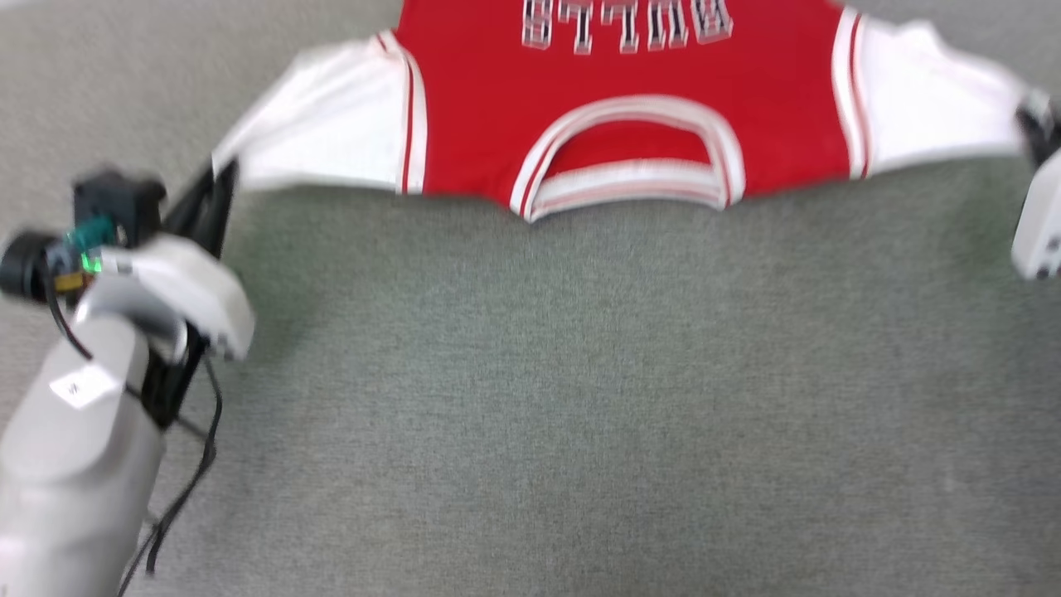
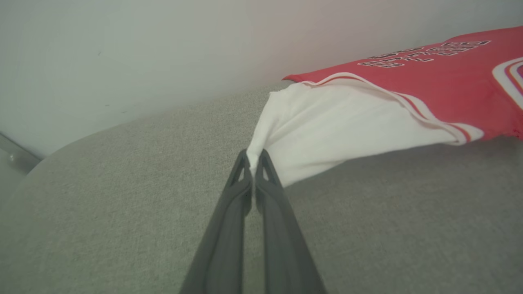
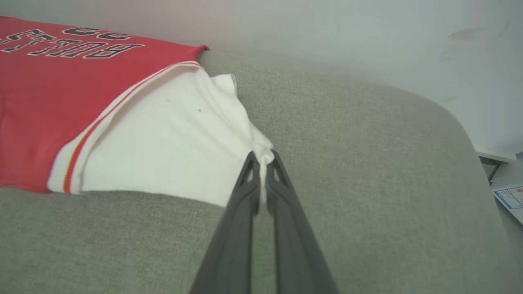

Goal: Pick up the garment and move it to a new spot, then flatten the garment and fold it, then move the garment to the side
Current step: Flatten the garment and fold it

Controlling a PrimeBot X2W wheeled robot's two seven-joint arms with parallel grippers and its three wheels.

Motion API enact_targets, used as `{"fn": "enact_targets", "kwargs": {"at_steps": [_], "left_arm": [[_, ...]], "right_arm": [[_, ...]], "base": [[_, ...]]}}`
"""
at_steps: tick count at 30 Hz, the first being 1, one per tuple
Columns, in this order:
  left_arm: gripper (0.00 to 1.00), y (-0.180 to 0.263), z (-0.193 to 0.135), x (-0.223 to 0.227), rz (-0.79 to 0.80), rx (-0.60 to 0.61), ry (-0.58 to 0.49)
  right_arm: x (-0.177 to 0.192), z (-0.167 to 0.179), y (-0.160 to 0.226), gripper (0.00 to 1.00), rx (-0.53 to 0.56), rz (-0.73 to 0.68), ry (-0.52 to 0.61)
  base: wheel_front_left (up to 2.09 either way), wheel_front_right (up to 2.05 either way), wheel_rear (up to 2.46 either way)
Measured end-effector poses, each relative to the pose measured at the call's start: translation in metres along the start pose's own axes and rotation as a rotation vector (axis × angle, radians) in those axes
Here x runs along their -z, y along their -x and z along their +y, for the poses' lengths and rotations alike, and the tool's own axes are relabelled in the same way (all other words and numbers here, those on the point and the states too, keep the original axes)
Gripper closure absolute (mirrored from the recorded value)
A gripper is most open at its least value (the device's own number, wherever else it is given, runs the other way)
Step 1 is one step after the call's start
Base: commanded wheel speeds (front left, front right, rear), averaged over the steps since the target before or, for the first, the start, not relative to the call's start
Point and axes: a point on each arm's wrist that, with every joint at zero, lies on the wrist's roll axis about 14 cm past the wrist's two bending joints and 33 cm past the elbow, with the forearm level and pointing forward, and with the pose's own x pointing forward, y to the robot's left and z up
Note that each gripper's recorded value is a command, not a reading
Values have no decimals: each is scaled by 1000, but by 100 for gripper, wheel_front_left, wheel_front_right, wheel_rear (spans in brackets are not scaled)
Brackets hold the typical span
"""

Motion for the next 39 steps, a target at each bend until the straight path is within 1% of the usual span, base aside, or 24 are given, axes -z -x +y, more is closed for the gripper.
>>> {"fn": "enact_targets", "kwargs": {"at_steps": [4, 7, 9, 12, 17, 22, 24, 26, 28, 30, 32, 37, 38, 39], "left_arm": [[100, 40, 2, 16, 76, 6, -10], [100, 71, 0, 29, 136, 16, -13], [100, 90, -4, 37, 169, 29, -5], [100, 118, -9, 47, 219, 41, 0], [100, 161, -25, 68, 319, 79, 39], [100, 196, -44, 85, 404, 117, 72], [100, 205, -49, 85, 409, 121, 89], [100, 212, -54, 88, 422, 133, 95], [100, 216, -59, 90, 433, 141, 111], [100, 219, -66, 93, 448, 158, 126], [100, 220, -72, 94, 450, 167, 146], [100, 213, -77, 81, 392, 173, 175], [100, 212, -79, 77, 382, 180, 180], [100, 211, -81, 74, 375, 187, 187]], "right_arm": [[23, 2, 34, 100, -17, 64, -28], [36, -3, 60, 100, -12, 95, -62], [50, -4, 77, 100, -10, 121, -89], [77, 1, 102, 100, -21, 183, -98], [106, 0, 137, 100, -18, 244, -157], [144, -4, 170, 100, 1, 355, -238], [163, -4, 182, 100, 4, 411, -263], [172, 1, 188, 100, 2, 427, -303], [177, 3, 192, 100, 2, 432, -320], [178, 4, 194, 100, 1, 430, -322], [182, 7, 196, 100, -5, 441, -301], [178, 12, 195, 100, -30, 433, -286], [175, 13, 193, 59, -36, 426, -282], [170, 14, 191, 0, -46, 418, -269]], "base": [[0, 0, 0], [0, 0, 0], [0, 0, 0], [0, 0, 0], [0, 0, 0], [0, 0, 0], [0, 0, 0], [0, 0, 0], [0, 0, 0], [0, 0, 0], [0, 0, 0], [0, 0, 0], [0, 0, 0], [0, 0, 0]]}}
